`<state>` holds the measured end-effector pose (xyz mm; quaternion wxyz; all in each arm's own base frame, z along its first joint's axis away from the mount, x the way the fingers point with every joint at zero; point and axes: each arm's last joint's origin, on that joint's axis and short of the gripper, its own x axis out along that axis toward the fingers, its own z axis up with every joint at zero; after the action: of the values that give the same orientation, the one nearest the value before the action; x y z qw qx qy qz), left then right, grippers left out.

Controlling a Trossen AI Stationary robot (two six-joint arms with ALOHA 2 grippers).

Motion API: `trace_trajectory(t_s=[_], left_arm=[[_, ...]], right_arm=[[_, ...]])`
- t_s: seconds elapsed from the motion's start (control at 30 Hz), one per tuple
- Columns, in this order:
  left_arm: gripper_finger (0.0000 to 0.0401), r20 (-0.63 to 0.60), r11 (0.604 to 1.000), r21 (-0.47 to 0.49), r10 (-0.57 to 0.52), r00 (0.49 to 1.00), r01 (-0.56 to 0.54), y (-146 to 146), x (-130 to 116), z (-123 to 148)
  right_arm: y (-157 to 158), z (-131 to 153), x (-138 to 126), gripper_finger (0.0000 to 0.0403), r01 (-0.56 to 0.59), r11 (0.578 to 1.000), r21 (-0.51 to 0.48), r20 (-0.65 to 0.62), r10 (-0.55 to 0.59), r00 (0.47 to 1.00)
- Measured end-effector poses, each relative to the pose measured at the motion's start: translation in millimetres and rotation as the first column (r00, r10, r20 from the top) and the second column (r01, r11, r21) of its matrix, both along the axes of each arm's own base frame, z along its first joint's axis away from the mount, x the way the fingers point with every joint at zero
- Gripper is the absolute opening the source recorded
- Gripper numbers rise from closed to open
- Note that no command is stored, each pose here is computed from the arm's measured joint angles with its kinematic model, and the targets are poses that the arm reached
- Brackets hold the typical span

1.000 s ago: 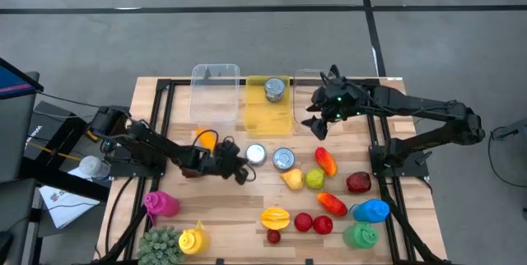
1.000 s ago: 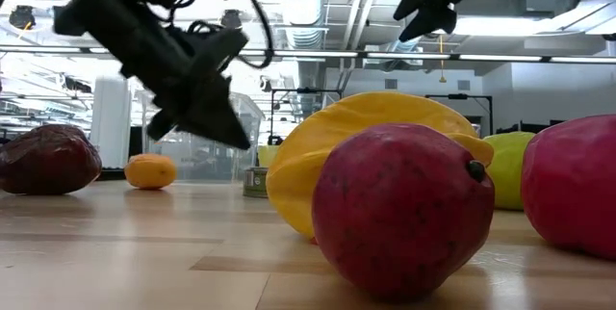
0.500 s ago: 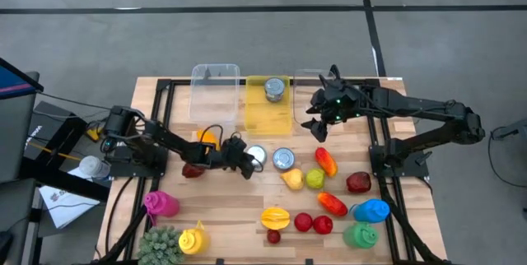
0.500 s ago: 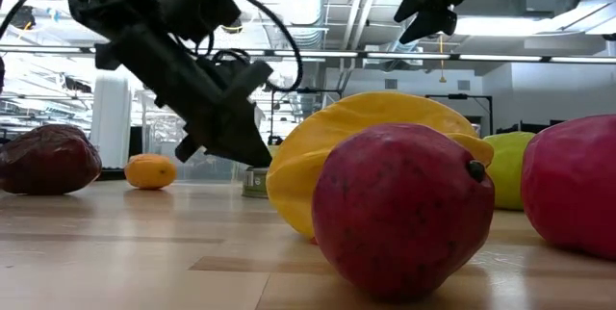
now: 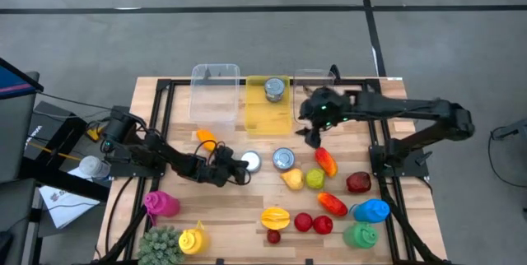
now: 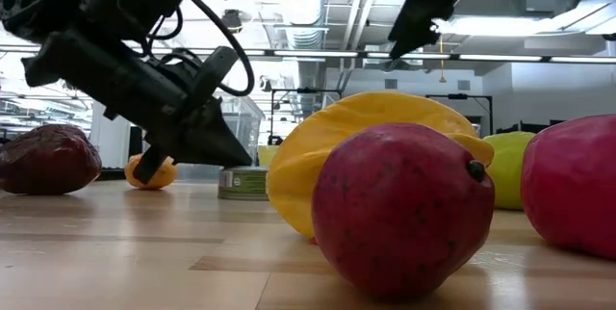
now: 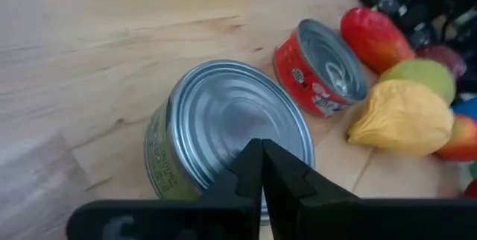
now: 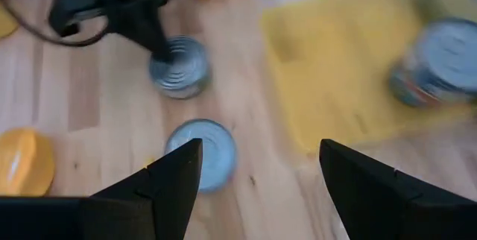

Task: Pick & Place Food Item
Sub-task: Put the green tuna can into the yellow bin

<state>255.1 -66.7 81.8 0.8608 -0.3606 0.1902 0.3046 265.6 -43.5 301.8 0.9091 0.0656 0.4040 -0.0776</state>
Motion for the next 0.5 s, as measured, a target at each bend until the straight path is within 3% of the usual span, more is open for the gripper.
trace_trajectory(t_s=[0.23,0.33,0.5], left_arm=[[0.0000,0.016,1.000,-0.021,-0.018,1.000,0.018,-0.8,2.0,-2.4],[0.0000,0.017,1.000,-0.023,-0.020,1.000,0.020,-0.8,1.9,-2.0],[0.0000,0.032,0.999,-0.030,-0.024,0.999,0.025,-0.9,2.1,-1.3]], right_arm=[[17.7,-41.8,55.0,0.0265,-0.274,0.962,-0.002,0.032,0.274,0.961],[19.7,-63.2,73.0,0.0265,-0.400,0.916,-0.030,0.035,0.401,0.915],[23.5,-100.9,96.1,0.0276,-0.564,0.825,0.022,0.011,0.564,0.826]])
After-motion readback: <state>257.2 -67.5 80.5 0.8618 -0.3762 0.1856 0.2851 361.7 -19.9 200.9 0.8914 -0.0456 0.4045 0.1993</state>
